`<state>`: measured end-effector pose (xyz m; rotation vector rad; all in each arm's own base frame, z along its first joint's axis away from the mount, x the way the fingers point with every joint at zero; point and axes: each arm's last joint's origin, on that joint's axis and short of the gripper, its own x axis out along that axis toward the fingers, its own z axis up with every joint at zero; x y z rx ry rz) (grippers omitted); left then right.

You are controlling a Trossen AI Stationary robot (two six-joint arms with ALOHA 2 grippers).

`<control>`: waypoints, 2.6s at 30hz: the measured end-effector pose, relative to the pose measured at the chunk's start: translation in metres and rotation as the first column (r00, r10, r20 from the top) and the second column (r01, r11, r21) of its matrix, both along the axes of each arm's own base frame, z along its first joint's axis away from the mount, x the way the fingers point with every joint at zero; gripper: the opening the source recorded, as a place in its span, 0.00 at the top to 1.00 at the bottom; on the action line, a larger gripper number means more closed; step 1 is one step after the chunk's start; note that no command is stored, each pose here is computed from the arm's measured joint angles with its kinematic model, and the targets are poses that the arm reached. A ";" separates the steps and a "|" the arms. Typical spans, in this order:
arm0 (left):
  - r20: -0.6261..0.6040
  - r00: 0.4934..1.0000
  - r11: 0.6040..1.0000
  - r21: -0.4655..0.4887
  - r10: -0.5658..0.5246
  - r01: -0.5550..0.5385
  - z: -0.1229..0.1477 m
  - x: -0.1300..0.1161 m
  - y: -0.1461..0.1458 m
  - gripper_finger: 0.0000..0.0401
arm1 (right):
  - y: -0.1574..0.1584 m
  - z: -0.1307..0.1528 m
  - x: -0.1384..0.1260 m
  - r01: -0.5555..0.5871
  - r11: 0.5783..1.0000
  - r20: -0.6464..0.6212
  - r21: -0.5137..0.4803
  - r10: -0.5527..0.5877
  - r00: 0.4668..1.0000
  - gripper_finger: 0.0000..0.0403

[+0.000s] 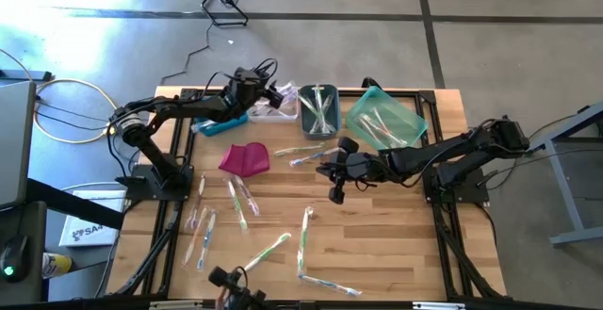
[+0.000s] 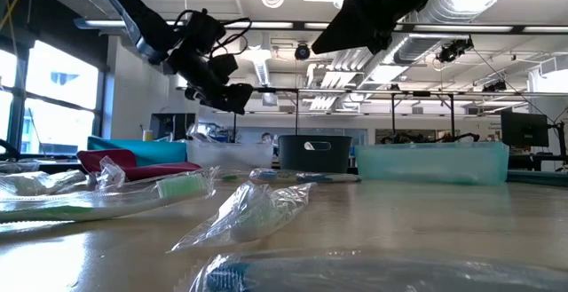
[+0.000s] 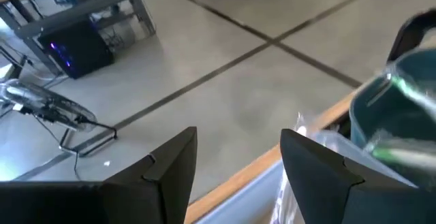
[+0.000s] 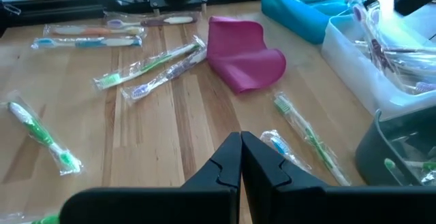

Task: Pick & Place Toothbrushes
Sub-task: Put the violet toothbrush into the white bin

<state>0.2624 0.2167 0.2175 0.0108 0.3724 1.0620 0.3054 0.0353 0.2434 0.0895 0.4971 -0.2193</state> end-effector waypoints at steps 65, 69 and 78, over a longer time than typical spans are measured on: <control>0.078 0.800 0.793 -0.107 -0.594 0.599 -0.001 -0.082 -0.150 0.81 | 0.001 0.007 0.004 -0.002 1.000 0.081 0.010 0.001 0.997 1.00; 0.078 0.800 0.793 -0.107 -0.595 0.600 0.001 -0.085 -0.151 0.81 | 0.000 0.007 0.003 -0.003 1.000 0.075 0.002 0.003 0.997 1.00; 0.133 0.688 0.674 -0.136 -0.714 0.726 0.001 -0.083 -0.155 0.81 | 0.001 -0.002 -0.001 -0.034 0.999 -0.021 0.042 0.035 0.999 1.00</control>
